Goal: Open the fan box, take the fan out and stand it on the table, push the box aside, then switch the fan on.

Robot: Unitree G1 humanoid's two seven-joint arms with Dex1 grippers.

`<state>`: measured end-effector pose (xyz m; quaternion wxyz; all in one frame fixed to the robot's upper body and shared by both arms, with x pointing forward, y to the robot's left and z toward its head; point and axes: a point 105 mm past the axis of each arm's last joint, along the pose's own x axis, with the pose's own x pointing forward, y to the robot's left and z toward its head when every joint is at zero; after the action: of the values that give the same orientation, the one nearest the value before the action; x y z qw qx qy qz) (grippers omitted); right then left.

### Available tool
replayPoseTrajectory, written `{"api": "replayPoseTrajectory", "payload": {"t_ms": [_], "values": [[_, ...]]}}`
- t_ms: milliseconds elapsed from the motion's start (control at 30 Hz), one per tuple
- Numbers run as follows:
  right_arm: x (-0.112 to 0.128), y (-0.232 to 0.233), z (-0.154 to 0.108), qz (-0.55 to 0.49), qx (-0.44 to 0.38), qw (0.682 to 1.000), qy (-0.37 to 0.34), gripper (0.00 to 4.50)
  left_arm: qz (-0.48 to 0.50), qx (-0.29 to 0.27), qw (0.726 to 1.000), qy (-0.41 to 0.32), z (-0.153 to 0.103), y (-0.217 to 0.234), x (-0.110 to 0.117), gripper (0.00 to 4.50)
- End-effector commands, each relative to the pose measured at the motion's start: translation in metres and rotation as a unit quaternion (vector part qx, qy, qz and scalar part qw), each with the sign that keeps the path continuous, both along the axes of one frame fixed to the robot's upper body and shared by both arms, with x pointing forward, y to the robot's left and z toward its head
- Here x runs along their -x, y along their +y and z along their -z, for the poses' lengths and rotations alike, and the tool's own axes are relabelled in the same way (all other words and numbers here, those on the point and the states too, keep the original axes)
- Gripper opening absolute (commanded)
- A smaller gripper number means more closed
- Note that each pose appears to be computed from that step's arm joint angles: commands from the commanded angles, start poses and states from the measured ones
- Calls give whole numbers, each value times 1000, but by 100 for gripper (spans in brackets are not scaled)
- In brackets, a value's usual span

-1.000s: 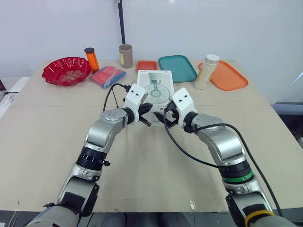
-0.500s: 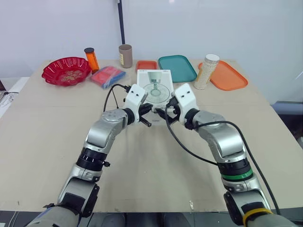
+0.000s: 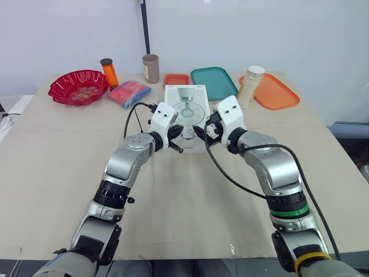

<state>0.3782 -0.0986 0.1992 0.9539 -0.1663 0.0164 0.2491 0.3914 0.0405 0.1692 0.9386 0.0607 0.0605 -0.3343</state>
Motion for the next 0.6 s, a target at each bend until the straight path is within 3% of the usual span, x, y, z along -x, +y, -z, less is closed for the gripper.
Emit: {"api": "replayPoseTrajectory", "payload": {"t_ms": [33,267,600], "values": [[16,-9,-17,-8,0,1000,-30,450,-30,-14,999,16,10,14,-6,8],[54,-16,1,-74,48,996,0,450,-35,-17,999,28,12,18,-7,8],[49,-4,20,-98,64,993,15,450,-48,-12,998,37,10,27,-5,8]]}}
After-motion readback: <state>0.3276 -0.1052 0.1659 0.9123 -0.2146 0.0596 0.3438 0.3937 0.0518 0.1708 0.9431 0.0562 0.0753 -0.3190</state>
